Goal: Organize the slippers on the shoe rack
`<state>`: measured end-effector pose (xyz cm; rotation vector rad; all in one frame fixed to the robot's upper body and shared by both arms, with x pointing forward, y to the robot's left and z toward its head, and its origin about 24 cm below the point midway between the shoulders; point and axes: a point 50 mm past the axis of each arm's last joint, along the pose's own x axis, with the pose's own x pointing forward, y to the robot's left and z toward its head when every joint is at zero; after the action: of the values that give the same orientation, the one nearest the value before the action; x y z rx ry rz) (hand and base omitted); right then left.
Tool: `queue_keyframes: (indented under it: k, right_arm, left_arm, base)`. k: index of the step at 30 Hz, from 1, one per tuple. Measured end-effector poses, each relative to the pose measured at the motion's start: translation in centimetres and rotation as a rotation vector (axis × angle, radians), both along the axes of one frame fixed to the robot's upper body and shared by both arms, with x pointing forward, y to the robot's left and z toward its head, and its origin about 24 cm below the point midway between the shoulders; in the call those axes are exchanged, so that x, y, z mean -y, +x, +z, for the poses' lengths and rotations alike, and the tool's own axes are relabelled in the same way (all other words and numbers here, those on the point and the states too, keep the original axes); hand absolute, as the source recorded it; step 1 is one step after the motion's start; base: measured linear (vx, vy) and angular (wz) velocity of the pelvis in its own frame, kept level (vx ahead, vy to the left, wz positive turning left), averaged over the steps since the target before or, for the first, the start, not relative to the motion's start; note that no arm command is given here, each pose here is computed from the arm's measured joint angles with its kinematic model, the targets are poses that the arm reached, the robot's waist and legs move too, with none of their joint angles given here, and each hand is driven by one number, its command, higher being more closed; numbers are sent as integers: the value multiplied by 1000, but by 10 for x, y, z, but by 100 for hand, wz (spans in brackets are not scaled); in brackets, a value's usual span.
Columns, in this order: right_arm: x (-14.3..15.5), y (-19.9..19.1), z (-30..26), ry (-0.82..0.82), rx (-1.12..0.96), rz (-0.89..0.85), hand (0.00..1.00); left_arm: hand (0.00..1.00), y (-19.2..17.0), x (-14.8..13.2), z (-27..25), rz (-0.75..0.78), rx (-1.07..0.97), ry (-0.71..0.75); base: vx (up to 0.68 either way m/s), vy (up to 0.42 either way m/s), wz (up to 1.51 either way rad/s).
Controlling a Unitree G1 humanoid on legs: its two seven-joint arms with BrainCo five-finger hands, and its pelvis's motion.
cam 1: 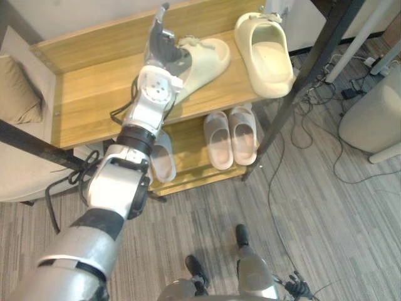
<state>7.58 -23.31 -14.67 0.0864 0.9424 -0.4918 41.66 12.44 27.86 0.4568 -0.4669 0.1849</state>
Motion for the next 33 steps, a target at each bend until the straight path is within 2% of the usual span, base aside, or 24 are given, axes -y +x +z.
queue_keyframes:
  k: [14,20,33]
  right_arm:
    - [-1,1,-3,9,-23,15,0]
    - [-2,2,-3,7,-29,32,0]
    - [-3,6,-4,10,-38,42,0]
  left_arm:
    - [0,2,-4,-5,-1,-38,-13]
    - [0,2,-15,-2,20,-34,-24]
    - [0,3,-45,-31,97,-107,-39]
  base:
    - [-14,-24,5]
    - [-10,-17,5]
    - [-1,-4,2]
